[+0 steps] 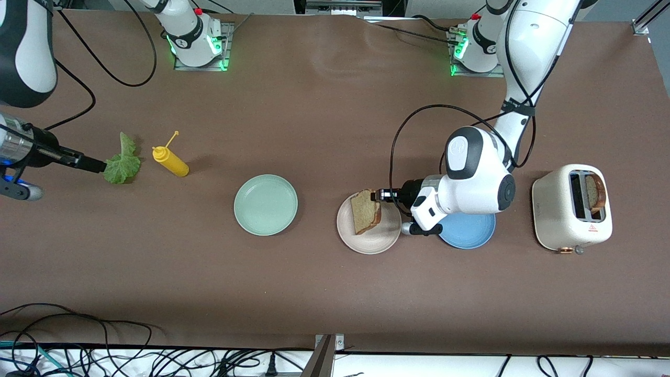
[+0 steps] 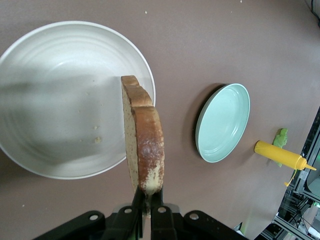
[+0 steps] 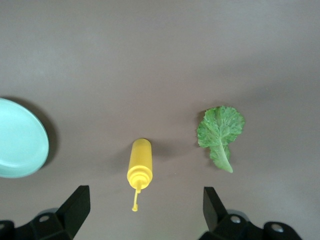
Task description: Make sandwich on beige plate with both arms
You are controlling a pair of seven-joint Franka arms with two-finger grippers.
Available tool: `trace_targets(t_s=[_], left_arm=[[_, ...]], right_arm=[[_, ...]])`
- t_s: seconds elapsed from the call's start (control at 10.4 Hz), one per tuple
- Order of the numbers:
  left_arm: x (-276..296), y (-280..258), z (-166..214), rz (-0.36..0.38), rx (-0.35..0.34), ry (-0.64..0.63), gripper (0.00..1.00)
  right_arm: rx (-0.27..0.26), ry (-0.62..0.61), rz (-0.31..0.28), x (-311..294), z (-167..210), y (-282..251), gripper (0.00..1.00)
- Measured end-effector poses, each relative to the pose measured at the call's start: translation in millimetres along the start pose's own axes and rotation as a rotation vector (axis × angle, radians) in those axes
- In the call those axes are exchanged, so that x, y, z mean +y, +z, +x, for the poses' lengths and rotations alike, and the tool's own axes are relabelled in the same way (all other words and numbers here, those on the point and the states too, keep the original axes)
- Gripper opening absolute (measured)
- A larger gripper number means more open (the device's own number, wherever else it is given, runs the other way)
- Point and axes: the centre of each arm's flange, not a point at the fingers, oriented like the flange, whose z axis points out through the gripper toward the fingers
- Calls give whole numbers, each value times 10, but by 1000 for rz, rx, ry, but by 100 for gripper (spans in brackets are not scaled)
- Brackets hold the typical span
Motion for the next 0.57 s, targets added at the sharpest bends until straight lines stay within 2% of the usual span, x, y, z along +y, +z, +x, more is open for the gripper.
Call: trace_targets(t_s=[0.29, 0.38, 0.57], left_arm=[[-88, 198, 60, 10, 10, 0, 7], [-104, 239, 64, 13, 7, -1, 7], [-130, 245, 76, 14, 7, -4, 7]], right_arm=[[-27, -212, 18, 38, -3, 136, 100], [-38, -297, 50, 112, -1, 191, 100], [-48, -455, 157, 498, 11, 357, 100]])
